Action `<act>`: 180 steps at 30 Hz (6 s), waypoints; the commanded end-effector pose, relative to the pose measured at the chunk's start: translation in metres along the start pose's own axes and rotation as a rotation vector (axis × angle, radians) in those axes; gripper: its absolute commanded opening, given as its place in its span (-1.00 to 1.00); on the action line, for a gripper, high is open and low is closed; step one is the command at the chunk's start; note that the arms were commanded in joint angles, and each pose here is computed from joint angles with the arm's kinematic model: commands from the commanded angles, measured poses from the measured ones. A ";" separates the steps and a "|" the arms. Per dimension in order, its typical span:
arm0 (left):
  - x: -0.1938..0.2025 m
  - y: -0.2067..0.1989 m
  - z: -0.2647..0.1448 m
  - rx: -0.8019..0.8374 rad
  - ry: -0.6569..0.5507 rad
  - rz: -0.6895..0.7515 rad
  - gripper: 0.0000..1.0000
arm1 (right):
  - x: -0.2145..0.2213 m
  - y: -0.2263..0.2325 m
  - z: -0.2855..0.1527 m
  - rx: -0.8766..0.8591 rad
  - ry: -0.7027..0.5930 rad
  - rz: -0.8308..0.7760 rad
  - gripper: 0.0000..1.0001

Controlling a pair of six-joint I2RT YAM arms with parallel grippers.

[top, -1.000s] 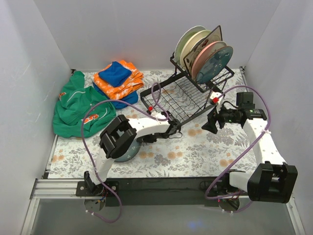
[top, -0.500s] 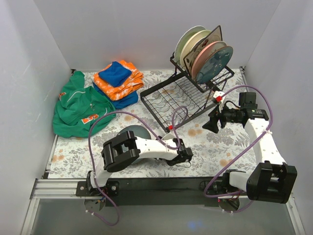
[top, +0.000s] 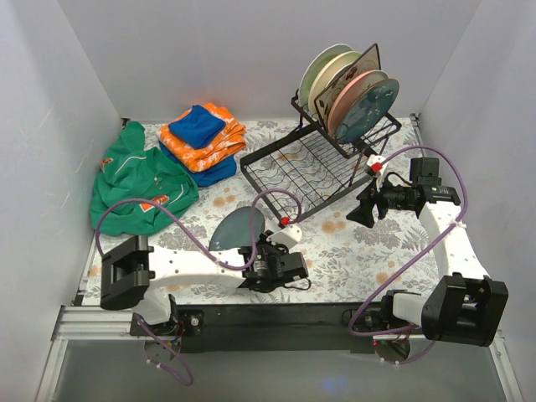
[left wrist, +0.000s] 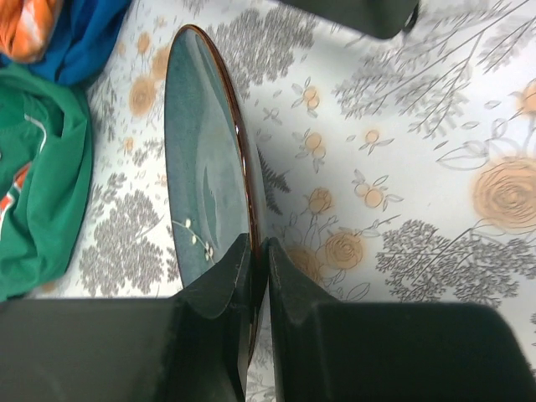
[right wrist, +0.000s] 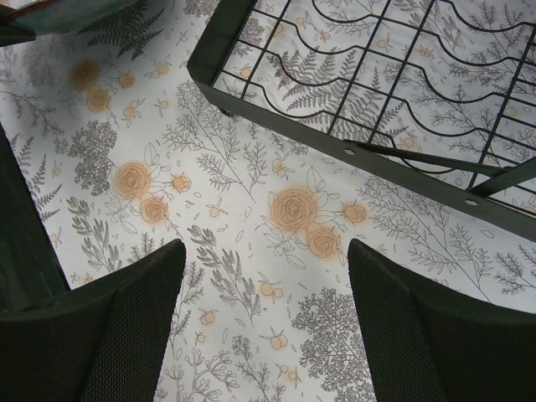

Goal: Load the plates into the dish rack
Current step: Pass the plate from the left arm to the right, then pass the plate from the right arm to the left

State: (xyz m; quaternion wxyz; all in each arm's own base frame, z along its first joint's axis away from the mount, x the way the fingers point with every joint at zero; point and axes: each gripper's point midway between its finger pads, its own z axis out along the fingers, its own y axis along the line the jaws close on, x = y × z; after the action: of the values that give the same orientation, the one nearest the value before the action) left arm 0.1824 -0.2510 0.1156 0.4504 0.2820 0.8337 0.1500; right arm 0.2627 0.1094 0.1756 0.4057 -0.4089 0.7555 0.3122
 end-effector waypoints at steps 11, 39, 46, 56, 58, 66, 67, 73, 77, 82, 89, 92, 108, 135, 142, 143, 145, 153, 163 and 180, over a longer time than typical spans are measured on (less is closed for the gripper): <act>-0.058 0.047 -0.024 -0.132 -0.343 0.106 -1.00 | -0.017 0.068 0.034 -0.284 0.063 0.043 0.67; -0.108 0.077 -0.057 -0.255 -0.673 0.395 -1.00 | -0.162 0.065 0.087 -0.045 -0.113 0.167 0.97; -0.108 0.071 -0.053 -0.238 -0.675 0.418 -1.00 | -0.189 0.085 0.071 -0.099 -0.190 0.178 0.96; -0.125 0.069 -0.056 -0.260 -0.704 0.428 -1.00 | -0.181 0.088 0.120 0.052 -0.152 0.355 0.90; -0.127 0.067 -0.056 -0.259 -0.710 0.431 -1.00 | -0.180 0.083 0.123 0.077 -0.153 0.377 0.78; -0.131 0.065 -0.055 -0.259 -0.729 0.432 -1.00 | -0.168 0.101 0.139 -0.041 -0.094 0.486 -0.01; -0.132 0.064 -0.054 -0.263 -0.730 0.443 -1.00 | -0.166 0.103 0.140 -0.053 -0.087 0.492 -0.08; -0.134 0.065 -0.053 -0.276 -0.738 0.459 -1.00 | -0.162 0.113 0.141 -0.108 -0.063 0.512 -0.44; -0.136 0.070 -0.056 -0.309 -0.749 0.471 -1.00 | -0.153 0.110 0.142 -0.096 -0.049 0.516 -0.33; -0.135 0.072 -0.056 -0.319 -0.757 0.478 -1.00 | -0.146 0.112 0.143 -0.112 -0.032 0.534 0.18; -0.136 0.068 -0.054 -0.311 -0.761 0.482 -1.00 | -0.160 0.116 0.137 -0.170 -0.070 0.555 -0.22; -0.136 0.061 -0.051 -0.294 -0.761 0.478 -1.00 | -0.174 0.115 0.131 -0.206 -0.103 0.560 -0.54; -0.156 0.010 -0.047 0.023 -0.671 0.147 0.34 | -0.216 0.101 0.081 -0.295 -0.278 0.508 -0.97; -0.175 0.032 -0.167 0.800 -0.635 -0.521 0.41 | -0.192 0.060 -0.035 0.009 -0.376 0.218 -0.97; -0.192 0.077 -0.152 0.934 -0.653 -0.651 0.61 | -0.152 0.062 -0.048 0.064 -0.331 0.186 -0.97; -0.193 0.078 -0.150 0.951 -0.647 -0.652 0.63 | -0.147 0.067 -0.049 0.044 -0.321 0.181 -0.97; -0.194 0.086 -0.140 0.967 -0.620 -0.682 0.65 | -0.140 0.067 -0.051 0.046 -0.317 0.184 -0.97; -0.153 0.101 -0.103 1.264 -0.477 -0.901 0.68 | -0.116 0.090 -0.047 -0.063 -0.289 0.126 -0.97; -0.126 0.076 -0.091 1.392 -0.397 -0.932 0.65 | -0.106 0.103 -0.036 -0.214 -0.300 0.221 -0.97; -0.151 0.028 -0.055 1.234 -0.268 -0.857 0.39 | -0.096 0.105 -0.025 -0.302 -0.321 0.298 -0.97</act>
State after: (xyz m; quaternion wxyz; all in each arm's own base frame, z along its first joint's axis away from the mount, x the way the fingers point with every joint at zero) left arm 0.1985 -0.3132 0.2458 0.2853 0.1426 0.7408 -0.5912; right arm 0.2039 0.1674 0.2552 0.3807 -0.2476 0.7290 0.5121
